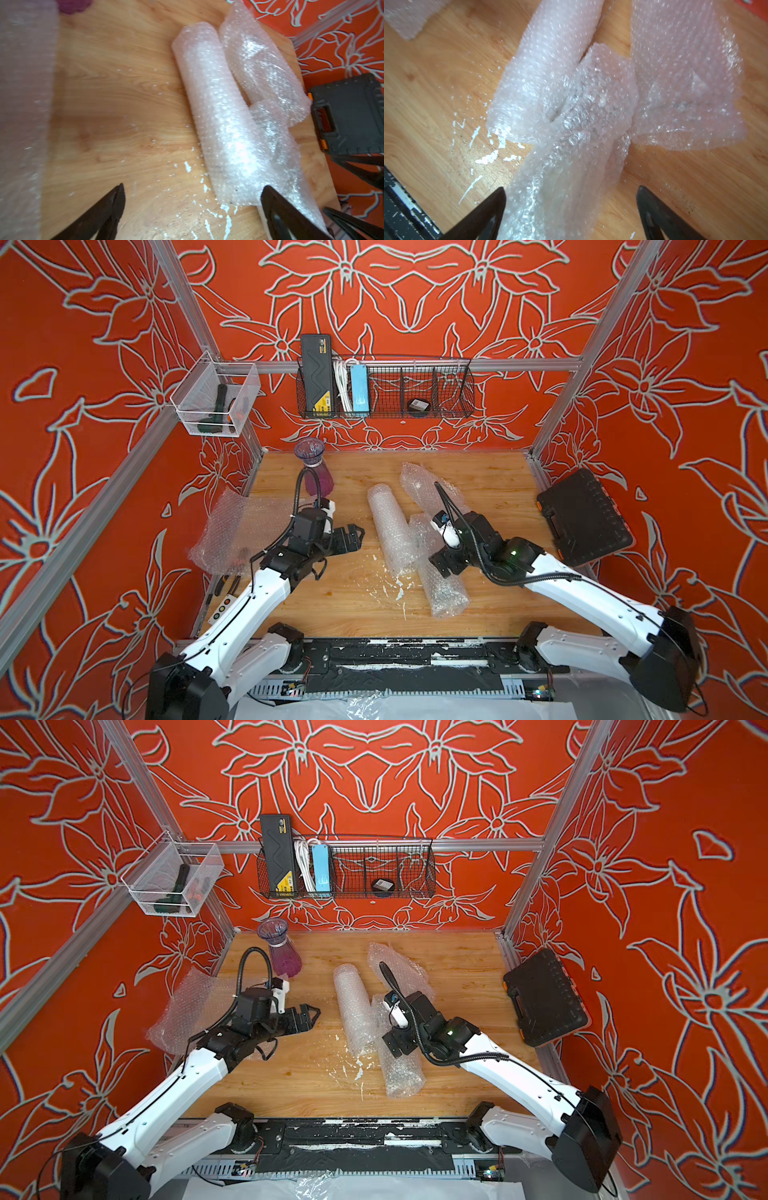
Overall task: Unwrap the vase from the bubble wrap
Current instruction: Move the bubble wrap to the center of the board.
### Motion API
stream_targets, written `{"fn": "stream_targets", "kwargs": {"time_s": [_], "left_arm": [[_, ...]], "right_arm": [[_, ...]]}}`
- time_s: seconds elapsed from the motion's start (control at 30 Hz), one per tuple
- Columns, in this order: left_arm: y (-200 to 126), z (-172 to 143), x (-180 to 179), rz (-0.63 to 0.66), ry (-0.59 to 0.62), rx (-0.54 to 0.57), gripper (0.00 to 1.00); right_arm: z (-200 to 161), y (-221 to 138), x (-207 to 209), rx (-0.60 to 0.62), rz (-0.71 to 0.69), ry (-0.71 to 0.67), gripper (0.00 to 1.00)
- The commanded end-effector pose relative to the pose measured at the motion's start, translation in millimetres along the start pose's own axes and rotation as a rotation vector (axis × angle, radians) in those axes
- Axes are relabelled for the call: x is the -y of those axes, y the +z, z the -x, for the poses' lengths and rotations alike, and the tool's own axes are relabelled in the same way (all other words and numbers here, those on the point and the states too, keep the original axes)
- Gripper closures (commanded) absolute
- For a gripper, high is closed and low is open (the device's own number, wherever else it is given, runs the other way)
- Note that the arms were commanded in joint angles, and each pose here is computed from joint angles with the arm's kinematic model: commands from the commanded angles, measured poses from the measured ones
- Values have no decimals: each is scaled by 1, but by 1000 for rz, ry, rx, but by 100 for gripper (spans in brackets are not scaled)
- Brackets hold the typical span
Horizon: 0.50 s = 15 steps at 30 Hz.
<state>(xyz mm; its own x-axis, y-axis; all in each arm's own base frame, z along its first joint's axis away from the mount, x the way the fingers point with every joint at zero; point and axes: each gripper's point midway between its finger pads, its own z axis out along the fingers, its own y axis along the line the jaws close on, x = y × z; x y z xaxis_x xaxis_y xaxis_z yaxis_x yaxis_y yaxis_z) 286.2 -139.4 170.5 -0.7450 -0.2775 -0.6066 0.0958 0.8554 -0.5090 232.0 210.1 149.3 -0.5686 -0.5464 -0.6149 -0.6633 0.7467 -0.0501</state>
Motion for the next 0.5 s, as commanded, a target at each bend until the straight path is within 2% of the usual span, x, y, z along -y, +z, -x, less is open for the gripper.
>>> {"fn": "stream_targets", "kwargs": {"time_s": [0.0, 0.1, 0.2, 0.47], "left_arm": [[22, -1, 34, -104, -10, 12, 0], [45, -13, 54, -119, 13, -20, 0], [65, -20, 70, -68, 76, -32, 0], [100, -19, 60, 68, 117, -14, 0]], "right_arm": [[-1, 0, 15, -55, -62, 19, 2], [7, -4, 15, -41, -54, 36, 2], [11, -11, 14, -11, -43, 59, 2], [-1, -18, 14, 3, -46, 86, 2]]}}
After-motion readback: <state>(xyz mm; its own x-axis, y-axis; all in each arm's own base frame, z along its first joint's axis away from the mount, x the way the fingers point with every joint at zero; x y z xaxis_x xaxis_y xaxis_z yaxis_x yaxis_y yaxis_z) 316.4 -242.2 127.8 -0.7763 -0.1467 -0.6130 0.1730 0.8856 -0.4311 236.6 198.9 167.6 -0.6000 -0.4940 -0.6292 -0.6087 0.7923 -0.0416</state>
